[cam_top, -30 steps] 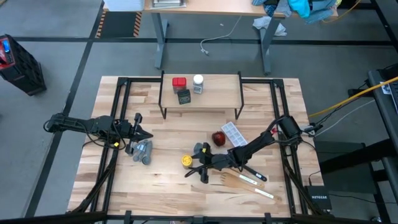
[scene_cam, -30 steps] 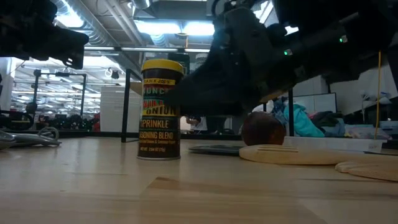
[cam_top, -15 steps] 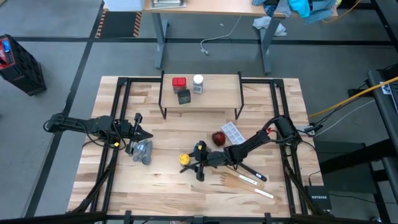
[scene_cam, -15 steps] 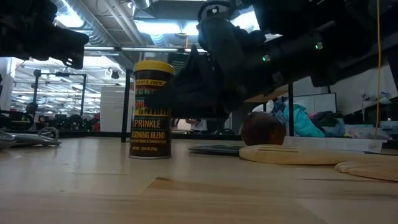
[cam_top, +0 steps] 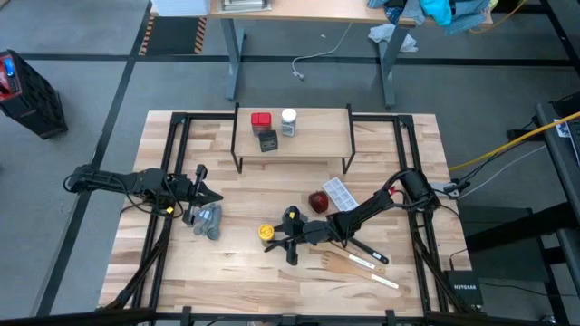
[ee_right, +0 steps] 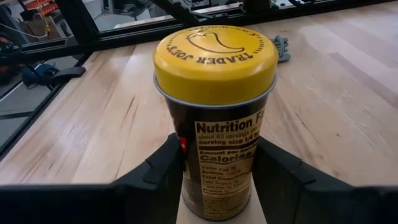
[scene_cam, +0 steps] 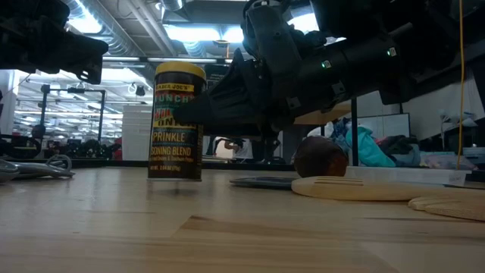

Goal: Shelf spices
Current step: Put the yellow seasoning bottle on the shelf

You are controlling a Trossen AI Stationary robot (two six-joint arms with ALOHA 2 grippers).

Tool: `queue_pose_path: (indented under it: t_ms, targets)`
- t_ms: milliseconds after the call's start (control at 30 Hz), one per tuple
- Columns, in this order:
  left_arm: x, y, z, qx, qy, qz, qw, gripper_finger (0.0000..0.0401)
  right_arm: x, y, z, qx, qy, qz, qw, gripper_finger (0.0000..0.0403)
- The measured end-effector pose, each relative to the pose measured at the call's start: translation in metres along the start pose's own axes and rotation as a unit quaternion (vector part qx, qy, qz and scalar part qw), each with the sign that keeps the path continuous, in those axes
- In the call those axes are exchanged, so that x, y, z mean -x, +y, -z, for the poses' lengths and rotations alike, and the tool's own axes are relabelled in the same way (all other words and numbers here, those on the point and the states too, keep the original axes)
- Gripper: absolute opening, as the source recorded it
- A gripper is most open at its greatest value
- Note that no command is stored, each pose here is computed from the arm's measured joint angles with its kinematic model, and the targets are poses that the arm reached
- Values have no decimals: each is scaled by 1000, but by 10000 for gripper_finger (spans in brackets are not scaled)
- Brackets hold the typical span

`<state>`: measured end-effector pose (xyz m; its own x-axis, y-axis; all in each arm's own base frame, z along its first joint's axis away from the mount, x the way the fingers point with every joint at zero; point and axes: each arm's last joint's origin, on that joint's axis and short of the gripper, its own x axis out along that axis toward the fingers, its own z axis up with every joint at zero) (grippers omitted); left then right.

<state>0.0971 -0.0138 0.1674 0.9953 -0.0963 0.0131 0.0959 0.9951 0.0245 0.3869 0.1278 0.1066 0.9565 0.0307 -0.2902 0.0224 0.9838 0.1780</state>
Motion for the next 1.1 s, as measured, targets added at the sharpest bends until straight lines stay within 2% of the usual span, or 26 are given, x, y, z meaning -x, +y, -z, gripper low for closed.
queue_pose_path:
  t_ms: [133, 333, 500, 767, 933, 1100]
  targets:
    - [0, 0, 0, 0, 0, 0, 1000, 1, 3, 1, -8, -2, -6, -2, 1000, 162]
    - [0, 0, 0, 0, 0, 0, 1000, 1, 26, 7, -51, 48, -22, 4, 999, 162]
    - [0, 0, 0, 0, 0, 0, 1000, 1, 58, 5, -92, 96, -19, 54, 994, 162]
    - [0, 0, 0, 0, 0, 0, 1000, 1, 112, -6, -141, 157, -19, 140, 977, 162]
    - [0, 0, 0, 0, 0, 0, 1000, 1, 133, -28, -163, 186, -20, 173, 967, 162]
    - [0, 0, 0, 0, 0, 0, 1000, 1, 142, -72, -179, 173, -8, 199, 965, 162]
